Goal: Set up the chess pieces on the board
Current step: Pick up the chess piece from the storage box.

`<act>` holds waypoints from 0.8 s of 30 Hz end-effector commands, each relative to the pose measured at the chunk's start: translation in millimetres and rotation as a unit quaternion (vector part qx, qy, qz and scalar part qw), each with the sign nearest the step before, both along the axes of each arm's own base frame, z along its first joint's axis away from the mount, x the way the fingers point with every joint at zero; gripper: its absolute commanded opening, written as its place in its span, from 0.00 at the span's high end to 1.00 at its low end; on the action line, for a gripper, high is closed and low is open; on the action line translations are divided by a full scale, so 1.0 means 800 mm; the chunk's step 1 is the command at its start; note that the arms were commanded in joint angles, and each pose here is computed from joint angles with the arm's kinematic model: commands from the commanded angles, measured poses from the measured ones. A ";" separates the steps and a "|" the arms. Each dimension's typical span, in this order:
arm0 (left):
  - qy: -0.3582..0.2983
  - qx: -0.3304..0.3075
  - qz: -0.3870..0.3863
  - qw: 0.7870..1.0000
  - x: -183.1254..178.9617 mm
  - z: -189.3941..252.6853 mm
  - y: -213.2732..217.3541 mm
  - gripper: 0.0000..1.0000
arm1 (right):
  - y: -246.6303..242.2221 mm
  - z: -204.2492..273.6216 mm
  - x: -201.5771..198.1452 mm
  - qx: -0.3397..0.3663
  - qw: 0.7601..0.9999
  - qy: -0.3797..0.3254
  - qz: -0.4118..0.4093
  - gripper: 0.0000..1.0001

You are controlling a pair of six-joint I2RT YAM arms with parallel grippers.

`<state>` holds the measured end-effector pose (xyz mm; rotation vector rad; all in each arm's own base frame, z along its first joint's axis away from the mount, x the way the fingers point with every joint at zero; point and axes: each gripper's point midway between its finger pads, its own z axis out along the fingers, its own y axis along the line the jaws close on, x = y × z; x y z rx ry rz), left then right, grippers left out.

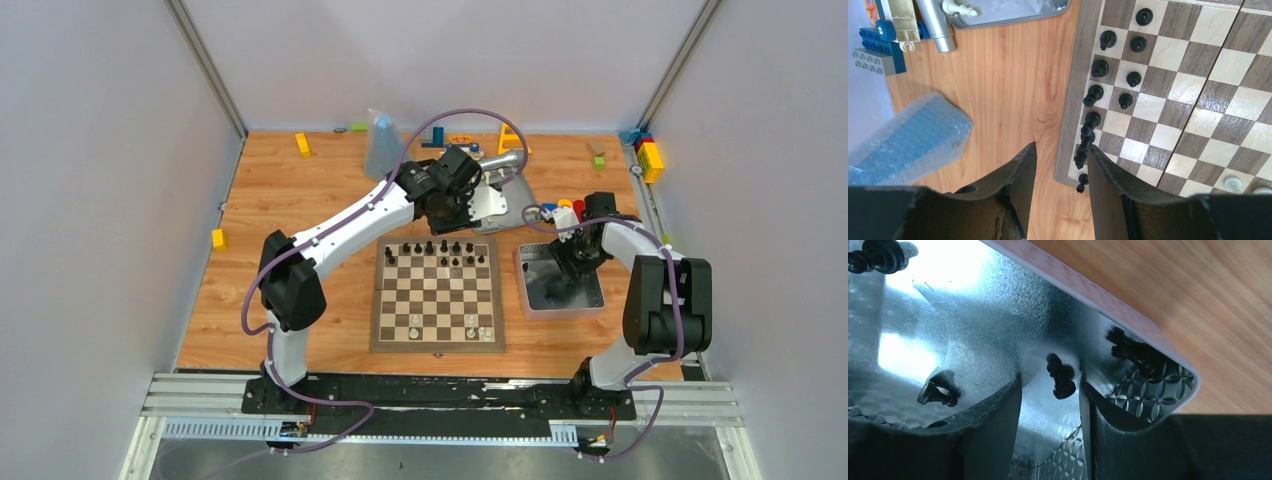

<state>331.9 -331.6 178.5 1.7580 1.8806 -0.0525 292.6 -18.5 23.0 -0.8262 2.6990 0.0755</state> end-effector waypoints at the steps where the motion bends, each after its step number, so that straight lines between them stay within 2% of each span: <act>1: -0.012 -0.023 0.005 1.000 -0.001 0.024 0.000 0.50 | -0.010 -0.005 0.010 -0.019 1.000 -0.011 0.014 0.55; 7: -0.011 -0.021 0.004 1.000 -0.001 0.023 0.000 0.50 | -0.014 -0.010 0.008 -0.028 0.999 -0.004 0.016 0.65; 14: -0.009 -0.021 0.006 1.000 -0.002 0.021 0.000 0.50 | -0.017 -0.012 0.001 -0.037 0.999 0.000 0.018 0.72; 24: -0.009 -0.053 0.012 0.999 0.001 0.036 -0.003 0.50 | -0.006 0.005 0.004 -0.014 1.000 -0.018 0.019 0.97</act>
